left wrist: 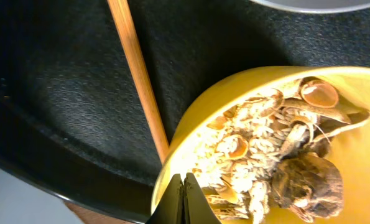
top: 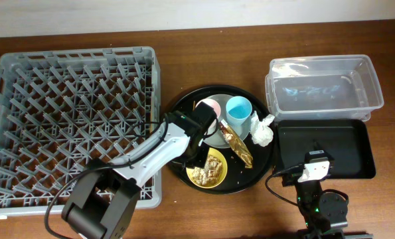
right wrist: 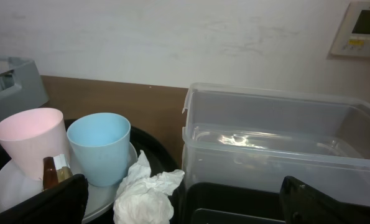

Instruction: Sort waste into correct bins and load items into the dishwasher rack

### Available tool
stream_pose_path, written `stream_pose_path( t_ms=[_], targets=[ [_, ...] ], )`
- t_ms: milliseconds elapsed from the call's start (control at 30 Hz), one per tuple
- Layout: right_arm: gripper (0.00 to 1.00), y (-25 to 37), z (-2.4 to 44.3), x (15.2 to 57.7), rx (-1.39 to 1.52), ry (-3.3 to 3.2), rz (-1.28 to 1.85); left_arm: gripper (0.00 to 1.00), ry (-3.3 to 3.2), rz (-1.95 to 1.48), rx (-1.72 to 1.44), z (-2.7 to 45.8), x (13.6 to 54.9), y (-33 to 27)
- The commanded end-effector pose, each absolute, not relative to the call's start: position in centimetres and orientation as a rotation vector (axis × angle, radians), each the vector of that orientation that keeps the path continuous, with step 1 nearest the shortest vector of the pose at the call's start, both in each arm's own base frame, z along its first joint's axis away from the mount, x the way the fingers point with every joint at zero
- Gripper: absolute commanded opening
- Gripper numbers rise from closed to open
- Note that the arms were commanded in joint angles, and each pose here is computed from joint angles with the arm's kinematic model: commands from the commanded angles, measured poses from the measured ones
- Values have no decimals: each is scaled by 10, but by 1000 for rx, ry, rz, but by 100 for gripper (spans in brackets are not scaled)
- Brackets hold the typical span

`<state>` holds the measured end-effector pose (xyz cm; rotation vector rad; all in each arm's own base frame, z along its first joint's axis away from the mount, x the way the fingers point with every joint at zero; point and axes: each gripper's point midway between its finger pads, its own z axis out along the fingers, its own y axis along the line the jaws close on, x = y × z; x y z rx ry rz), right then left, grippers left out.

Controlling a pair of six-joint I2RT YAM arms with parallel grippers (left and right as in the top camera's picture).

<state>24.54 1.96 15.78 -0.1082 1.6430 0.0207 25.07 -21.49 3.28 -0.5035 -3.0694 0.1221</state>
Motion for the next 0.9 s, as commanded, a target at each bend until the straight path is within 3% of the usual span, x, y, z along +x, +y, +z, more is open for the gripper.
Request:
stream_pose_path(
  t_ms=[0, 100, 333, 600, 767, 867],
  targets=[
    [99, 18, 155, 245, -100, 1650, 18, 0, -3122, 284, -512, 66, 254, -230],
    [99, 18, 155, 245, -100, 1650, 18, 1, -3291, 118, -517, 96, 272, -207],
    [99, 18, 155, 245, -100, 1650, 18, 1, -3260, -137, -404, 52, 266, -177],
    [99, 18, 155, 245, -100, 1650, 18, 0, -3166, 119, -407, 41, 249, -204],
    [99, 18, 155, 245, -100, 1650, 18, 1, -3080, 495, -547, 49, 242, -247],
    [99, 18, 155, 245, -100, 1650, 18, 15, -3232, 331, -463, 47, 276, -224]
  ],
)
